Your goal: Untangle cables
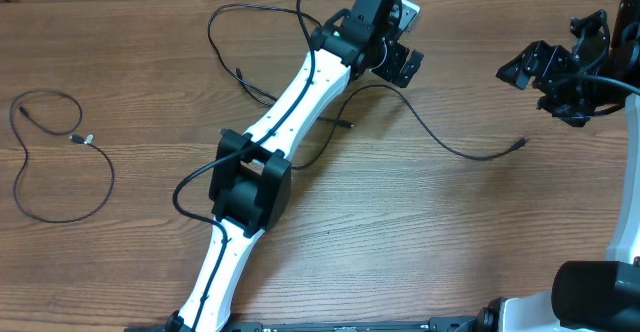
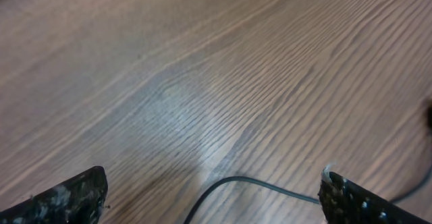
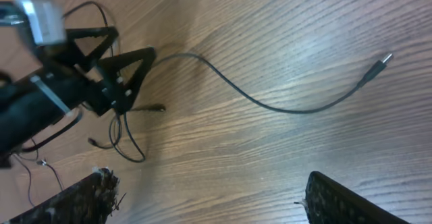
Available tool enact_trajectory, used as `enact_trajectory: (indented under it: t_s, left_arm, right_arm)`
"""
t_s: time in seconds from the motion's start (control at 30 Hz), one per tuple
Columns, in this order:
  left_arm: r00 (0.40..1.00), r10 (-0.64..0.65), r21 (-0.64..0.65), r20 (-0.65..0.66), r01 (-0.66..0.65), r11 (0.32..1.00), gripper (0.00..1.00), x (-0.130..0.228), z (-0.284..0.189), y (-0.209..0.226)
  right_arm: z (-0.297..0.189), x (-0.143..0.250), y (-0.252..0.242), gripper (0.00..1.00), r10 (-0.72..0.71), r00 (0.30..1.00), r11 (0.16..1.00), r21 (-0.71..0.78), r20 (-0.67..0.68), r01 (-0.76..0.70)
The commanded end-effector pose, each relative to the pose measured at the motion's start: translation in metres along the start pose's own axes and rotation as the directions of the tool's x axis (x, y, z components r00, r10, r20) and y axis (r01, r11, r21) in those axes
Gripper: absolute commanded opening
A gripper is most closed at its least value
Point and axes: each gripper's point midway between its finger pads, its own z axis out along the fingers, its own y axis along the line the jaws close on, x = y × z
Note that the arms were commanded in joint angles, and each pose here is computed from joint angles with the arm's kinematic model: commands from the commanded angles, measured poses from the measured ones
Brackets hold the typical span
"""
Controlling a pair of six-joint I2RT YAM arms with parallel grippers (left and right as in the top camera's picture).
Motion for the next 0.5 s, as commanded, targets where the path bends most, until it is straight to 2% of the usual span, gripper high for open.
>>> enact_trajectory:
  t_s: [0.0,0.13,0.23,0.3,0.47]
  left_arm:
    - [0.999,0.013,0.005,-0.05,-0.013,1.0,1.0,0.021,0.025,0.004]
    - [0.998,0.043,0.04,-0.05,-0.041,0.998,0.98,0.025,0.037,-0.008]
    - [0.995,0.056,-0.025,-0.079,-0.058,0.998,0.96,0.033,0.04,0.0]
    - [0.988,0.082,-0.054,-0.134,-0.09,0.994,0.95,0.045,0.038,0.007]
    - [0.946,0.118,-0.026,-0.302,-0.132,0.991,0.88,0.087,0.028,0.01]
  right_arm:
    - [0.0,0.001,-0.001,0.88,-0.015,1.0,1.0,0.005,-0.004,0.015]
    - [0.0,0.001,-0.001,0.88,-0.028,1.0,1.0,0.004,-0.004,0.028]
    - [0.0,0.001,-0.001,0.88,-0.028,1.0,1.0,0.004,-0.005,0.028]
    - [0.0,0.002,-0.001,0.88,-0.027,1.0,1.0,0.004,-0.006,0.027]
    - [0.0,0.005,-0.002,0.88,-0.025,1.0,1.0,0.007,-0.018,0.026]
